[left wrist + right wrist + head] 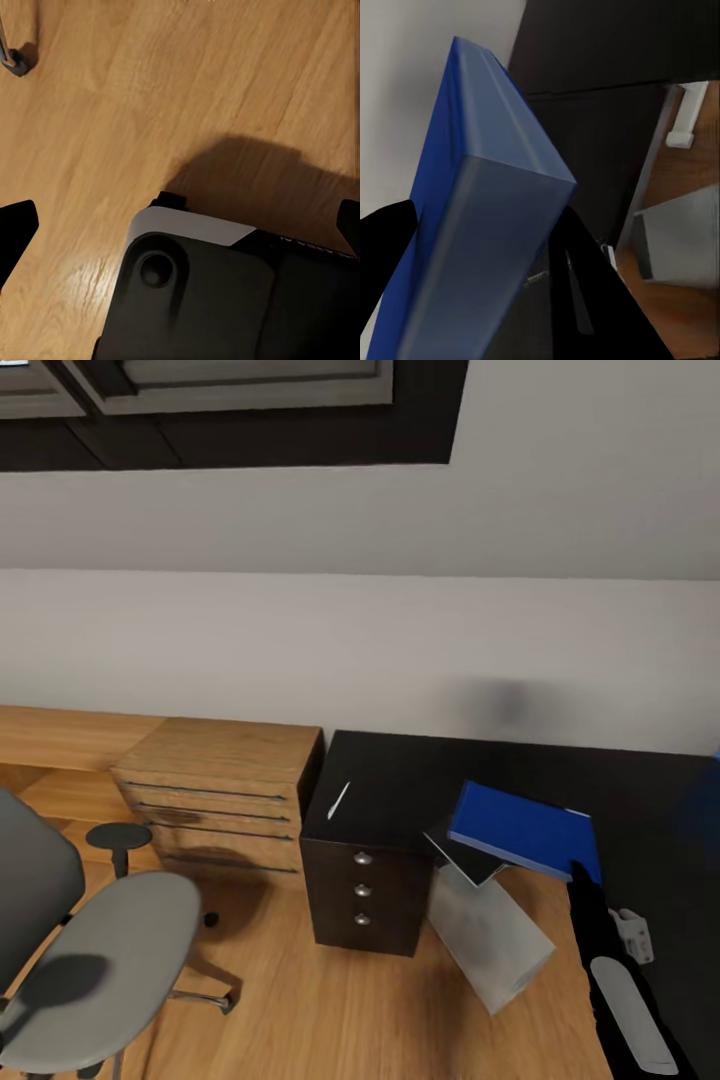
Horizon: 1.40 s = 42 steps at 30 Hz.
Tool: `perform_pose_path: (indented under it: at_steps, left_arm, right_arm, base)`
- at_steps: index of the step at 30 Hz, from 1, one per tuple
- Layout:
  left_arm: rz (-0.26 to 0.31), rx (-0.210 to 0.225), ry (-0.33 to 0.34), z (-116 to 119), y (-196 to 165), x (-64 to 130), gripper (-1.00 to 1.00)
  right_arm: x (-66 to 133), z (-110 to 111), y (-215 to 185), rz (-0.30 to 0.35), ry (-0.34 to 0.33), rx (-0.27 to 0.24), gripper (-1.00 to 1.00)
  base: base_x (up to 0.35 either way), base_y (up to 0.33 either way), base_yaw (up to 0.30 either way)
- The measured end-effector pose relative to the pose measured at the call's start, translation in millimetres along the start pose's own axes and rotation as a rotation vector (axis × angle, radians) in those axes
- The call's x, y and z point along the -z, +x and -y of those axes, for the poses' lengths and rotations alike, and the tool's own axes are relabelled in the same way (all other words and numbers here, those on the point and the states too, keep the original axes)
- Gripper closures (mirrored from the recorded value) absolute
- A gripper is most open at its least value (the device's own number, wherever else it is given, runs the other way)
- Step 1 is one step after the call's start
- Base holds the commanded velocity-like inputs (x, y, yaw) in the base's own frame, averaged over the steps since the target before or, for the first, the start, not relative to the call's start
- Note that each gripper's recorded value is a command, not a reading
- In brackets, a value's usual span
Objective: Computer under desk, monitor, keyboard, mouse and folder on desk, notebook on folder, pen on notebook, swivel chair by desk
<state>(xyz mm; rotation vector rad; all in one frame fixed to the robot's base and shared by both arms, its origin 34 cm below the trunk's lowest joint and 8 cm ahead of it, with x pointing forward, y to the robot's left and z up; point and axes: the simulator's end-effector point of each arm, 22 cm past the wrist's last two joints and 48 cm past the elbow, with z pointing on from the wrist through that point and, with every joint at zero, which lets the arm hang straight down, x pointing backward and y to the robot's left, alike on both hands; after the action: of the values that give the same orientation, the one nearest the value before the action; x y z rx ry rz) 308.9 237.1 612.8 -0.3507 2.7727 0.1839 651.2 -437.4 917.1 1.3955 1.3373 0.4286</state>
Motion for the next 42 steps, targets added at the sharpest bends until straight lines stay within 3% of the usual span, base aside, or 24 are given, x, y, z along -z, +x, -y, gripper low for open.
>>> perform_pose_path:
  at_steps: [9, 24, 31, 42]
  left_arm:
    - [0.062, 0.024, -0.006, -3.0, -8.1, 8.7, -1.00]
    - [0.051, 0.022, -0.005, -2.8, 0.1, 19.9, -1.00]
    - [0.076, 0.030, 0.058, 9.6, -3.1, 20.2, -1.00]
    - [0.056, 0.017, 0.048, 2.0, 8.4, 19.3, -1.00]
  right_arm:
    - [8.7, 0.2, -3.5, 0.062, 0.018, -0.035, 1.00]
    - [17.1, 8.3, 1.7, 0.058, 0.051, -0.041, 1.00]
    - [16.9, 10.0, 4.9, 0.053, 0.053, -0.039, 1.00]
    - [19.1, 7.5, 9.7, 0.051, 0.045, -0.060, 1.00]
  base:
    - [0.000, 0.000, -0.242]
    - [0.000, 0.000, -0.241]
    - [0.000, 0.000, -0.237]
    - [0.202, -0.038, -0.039]
